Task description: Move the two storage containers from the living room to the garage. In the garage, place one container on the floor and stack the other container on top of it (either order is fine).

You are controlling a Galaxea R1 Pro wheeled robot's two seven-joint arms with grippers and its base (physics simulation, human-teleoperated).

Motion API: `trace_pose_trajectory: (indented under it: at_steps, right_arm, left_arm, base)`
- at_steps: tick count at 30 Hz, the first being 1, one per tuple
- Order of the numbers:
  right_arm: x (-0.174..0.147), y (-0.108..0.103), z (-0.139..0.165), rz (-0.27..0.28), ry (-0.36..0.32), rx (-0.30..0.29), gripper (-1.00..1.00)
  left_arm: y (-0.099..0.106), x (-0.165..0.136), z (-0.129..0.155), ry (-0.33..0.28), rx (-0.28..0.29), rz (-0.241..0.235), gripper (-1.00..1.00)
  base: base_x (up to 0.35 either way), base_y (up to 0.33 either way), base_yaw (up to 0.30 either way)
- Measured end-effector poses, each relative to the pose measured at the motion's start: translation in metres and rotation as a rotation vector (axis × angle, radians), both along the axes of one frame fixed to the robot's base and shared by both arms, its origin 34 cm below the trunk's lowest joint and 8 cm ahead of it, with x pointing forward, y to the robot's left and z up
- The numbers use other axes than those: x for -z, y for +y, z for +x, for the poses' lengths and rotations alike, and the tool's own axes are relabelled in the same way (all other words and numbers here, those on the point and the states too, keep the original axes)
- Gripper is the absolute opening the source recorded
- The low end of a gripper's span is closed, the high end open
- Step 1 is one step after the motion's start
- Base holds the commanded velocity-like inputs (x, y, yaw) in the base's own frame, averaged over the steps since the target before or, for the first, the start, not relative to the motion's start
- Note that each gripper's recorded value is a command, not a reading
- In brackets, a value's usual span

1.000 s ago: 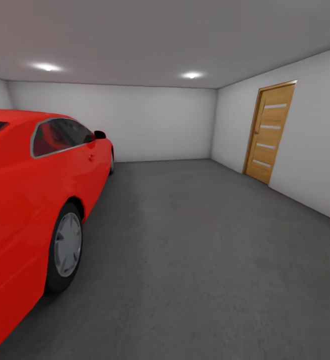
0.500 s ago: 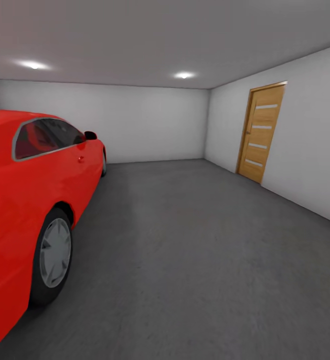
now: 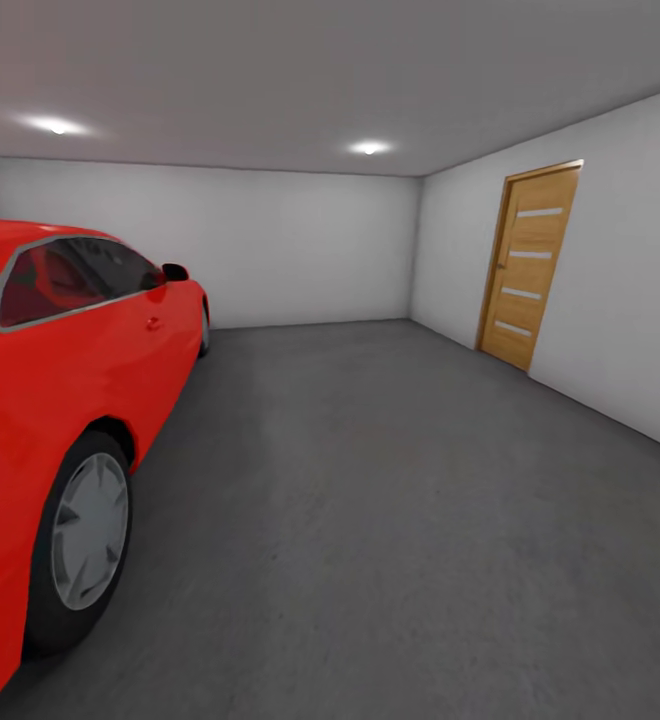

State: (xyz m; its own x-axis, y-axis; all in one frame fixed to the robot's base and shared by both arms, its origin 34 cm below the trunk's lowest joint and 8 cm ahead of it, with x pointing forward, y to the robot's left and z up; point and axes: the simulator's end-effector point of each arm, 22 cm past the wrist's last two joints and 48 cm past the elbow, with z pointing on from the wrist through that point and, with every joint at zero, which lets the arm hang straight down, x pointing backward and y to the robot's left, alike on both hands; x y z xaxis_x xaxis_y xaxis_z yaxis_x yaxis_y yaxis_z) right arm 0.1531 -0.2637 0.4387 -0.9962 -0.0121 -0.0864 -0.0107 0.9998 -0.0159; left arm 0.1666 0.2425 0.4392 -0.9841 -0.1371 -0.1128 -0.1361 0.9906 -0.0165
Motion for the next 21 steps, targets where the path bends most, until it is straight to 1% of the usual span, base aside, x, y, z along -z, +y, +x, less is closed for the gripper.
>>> trace_pose_trajectory:
  at_steps: [8,12,19,20,21]
  right_arm:
    - [0.0001,0.0005,-0.0009,0.001,0.004,-0.003,1.00]
    - [0.0001,0.0058,-0.0009,0.007,0.004,-0.003,1.00]
    - [0.0002,0.0069,-0.0010,0.009,0.005,-0.004,1.00]
    - [0.0000,0.0000,-0.0001,0.000,0.000,-0.002,1.00]
    - [0.0000,-0.0009,0.0003,-0.001,-0.001,-0.002,1.00]
  left_arm:
    - [0.0002,0.0000,-0.0001,0.001,-0.002,0.000,1.00]
    - [0.0002,0.0001,-0.0009,0.004,-0.004,0.000,1.00]
    - [0.0003,0.0001,-0.0012,0.004,-0.007,0.000,1.00]
    - [0.0003,0.0001,-0.0009,0.004,-0.006,0.000,1.00]
    - [0.0003,0.0001,-0.0005,0.003,-0.006,0.000,1.00]
  base:
    - [0.320,0.000,0.000]
    - [0.320,0.000,0.000]
    - [0.320,-0.009,0.000]
    - [0.320,-0.077,0.000]
    - [0.320,-0.081,0.000]
